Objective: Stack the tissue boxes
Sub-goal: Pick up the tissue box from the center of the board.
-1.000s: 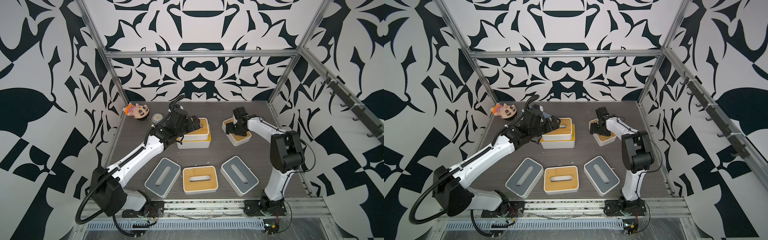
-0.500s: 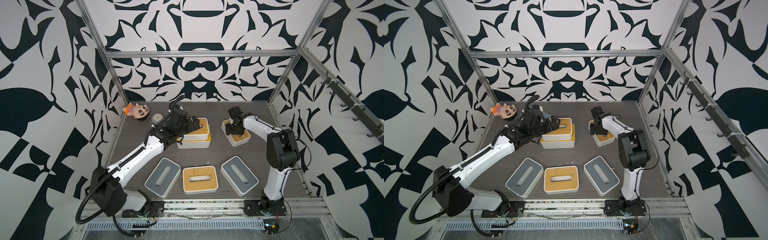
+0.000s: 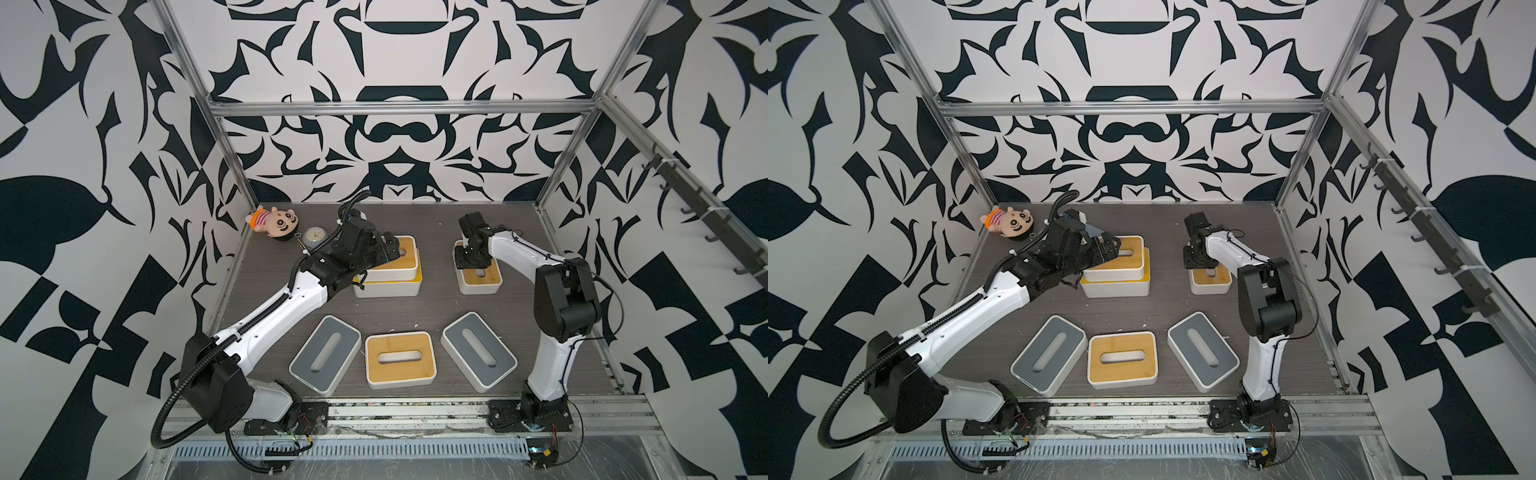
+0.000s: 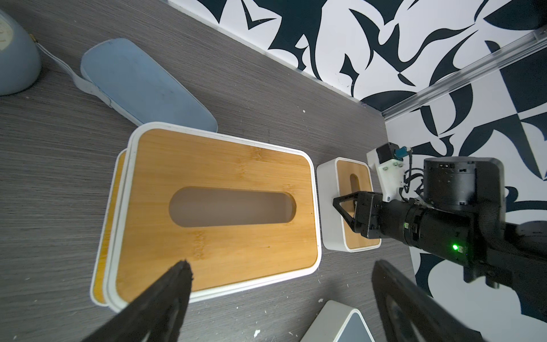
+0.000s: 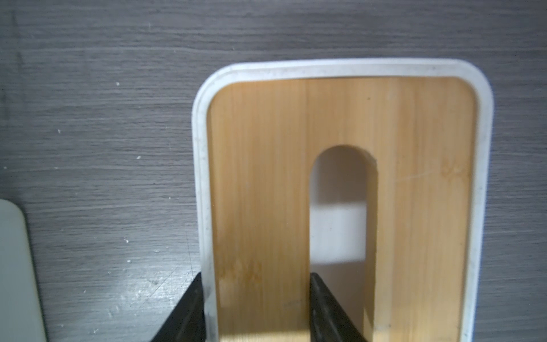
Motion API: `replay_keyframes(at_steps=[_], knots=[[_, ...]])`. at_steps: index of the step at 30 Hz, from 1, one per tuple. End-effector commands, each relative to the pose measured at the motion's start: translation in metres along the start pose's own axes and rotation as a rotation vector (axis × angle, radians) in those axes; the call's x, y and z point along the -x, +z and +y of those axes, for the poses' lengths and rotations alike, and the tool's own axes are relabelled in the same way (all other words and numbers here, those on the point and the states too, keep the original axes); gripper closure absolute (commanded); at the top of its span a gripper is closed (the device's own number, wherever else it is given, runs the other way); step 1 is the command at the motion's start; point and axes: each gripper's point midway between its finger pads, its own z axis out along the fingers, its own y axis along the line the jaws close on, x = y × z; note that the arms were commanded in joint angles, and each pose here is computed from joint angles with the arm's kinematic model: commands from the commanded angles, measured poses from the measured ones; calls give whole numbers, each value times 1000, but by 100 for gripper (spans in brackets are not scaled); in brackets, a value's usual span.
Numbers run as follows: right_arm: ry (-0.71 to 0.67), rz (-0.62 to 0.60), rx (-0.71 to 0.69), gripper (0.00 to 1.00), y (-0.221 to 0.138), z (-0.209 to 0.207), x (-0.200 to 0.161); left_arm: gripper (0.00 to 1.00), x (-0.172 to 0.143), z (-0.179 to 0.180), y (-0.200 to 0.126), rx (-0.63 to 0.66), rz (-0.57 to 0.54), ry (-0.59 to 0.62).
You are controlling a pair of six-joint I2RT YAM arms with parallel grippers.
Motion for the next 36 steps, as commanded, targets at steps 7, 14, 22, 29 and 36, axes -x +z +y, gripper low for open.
replay_keyframes(at_steps=[7,14,22,29,36], knots=[[26,-58,76,71,-24,4,5,1,5,-2,-10,0,-15,8],[30,-118,97,75,-58,3,10,1,7,-1,-17,1,-25,13],[37,-193,161,78,-113,7,18,1,9,3,-30,-3,-40,12],[-14,-265,223,79,-170,31,27,1,10,18,-30,24,-40,-5],[-145,-336,291,81,-219,80,31,1,18,30,-42,19,-63,-42]])
